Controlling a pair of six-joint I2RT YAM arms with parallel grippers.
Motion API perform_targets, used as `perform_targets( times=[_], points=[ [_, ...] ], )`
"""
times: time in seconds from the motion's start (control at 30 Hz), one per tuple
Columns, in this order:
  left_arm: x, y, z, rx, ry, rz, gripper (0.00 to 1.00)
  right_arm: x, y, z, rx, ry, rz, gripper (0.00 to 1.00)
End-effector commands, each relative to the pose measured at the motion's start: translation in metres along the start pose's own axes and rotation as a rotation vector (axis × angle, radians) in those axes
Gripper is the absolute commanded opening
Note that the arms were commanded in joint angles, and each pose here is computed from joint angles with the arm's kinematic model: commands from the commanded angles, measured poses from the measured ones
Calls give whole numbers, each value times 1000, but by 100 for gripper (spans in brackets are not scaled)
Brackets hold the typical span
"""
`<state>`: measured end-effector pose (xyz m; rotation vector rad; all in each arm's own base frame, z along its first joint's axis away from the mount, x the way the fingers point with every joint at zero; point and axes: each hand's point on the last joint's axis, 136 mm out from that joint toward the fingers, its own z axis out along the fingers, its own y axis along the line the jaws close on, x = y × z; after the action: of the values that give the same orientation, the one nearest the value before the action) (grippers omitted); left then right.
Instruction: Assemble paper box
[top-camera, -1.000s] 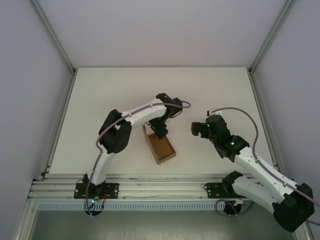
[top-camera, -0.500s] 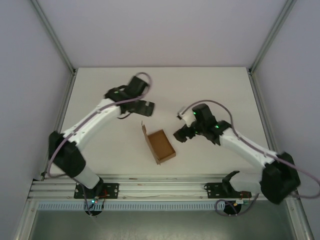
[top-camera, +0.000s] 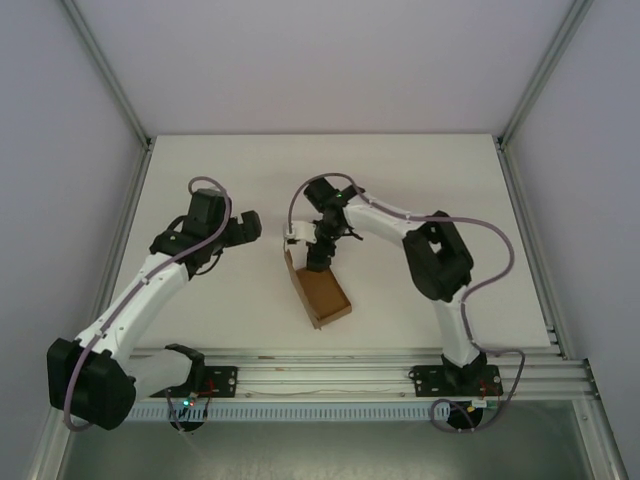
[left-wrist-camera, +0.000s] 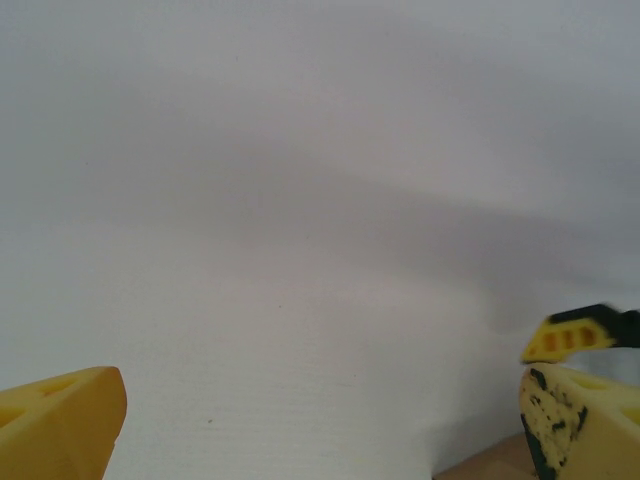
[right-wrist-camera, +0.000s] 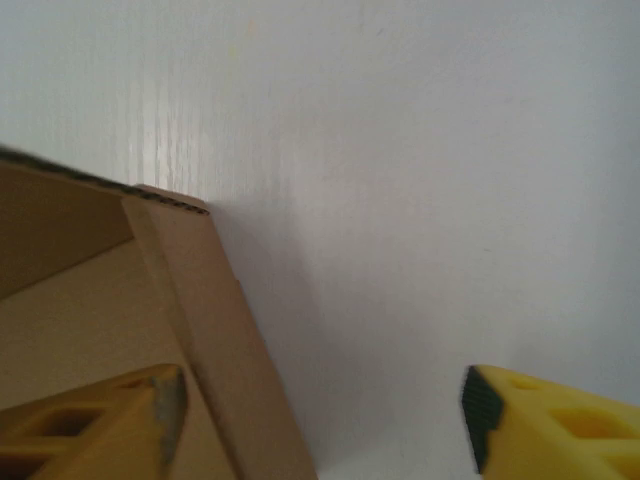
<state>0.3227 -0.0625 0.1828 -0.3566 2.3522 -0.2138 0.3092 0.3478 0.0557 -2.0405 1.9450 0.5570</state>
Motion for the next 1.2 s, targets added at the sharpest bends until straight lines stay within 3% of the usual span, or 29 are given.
perform_targets(
  times=[0.0, 0.03, 0.13, 0.27, 0.33, 0.47, 0.63, 0.9, 1.17],
  points=[
    [-6, 5, -5, -3, -51, -22, 100, 10, 10, 6, -60, 79, 14, 58],
    [-5, 7, -5, -11, -52, -22, 100, 9, 8, 9, -51, 81, 26, 55],
    [-7, 11, -8, -33, -59, -27, 100, 6, -6, 11, 37, 65, 84, 29],
    [-17, 11, -14, -40, -95, -42, 100, 4, -28, -2, 250, -18, 202, 15],
    [-22, 11, -18, -41, -120, -54, 100, 11, -37, -12, 368, -50, 309, 13],
    [-32, 11, -24, -41, -164, -74, 100, 41, -47, -40, 598, -63, 633, 13],
    [-36, 8, -20, -31, -176, -89, 100, 103, -31, -73, 912, -42, 1210, 13],
    [-30, -11, 3, 37, -106, -43, 100, 112, 19, -54, 934, -90, 1509, 19],
    [-21, -39, 12, 179, -40, 60, 100, 98, 26, -72, 934, -231, 1513, 41]
  ],
)
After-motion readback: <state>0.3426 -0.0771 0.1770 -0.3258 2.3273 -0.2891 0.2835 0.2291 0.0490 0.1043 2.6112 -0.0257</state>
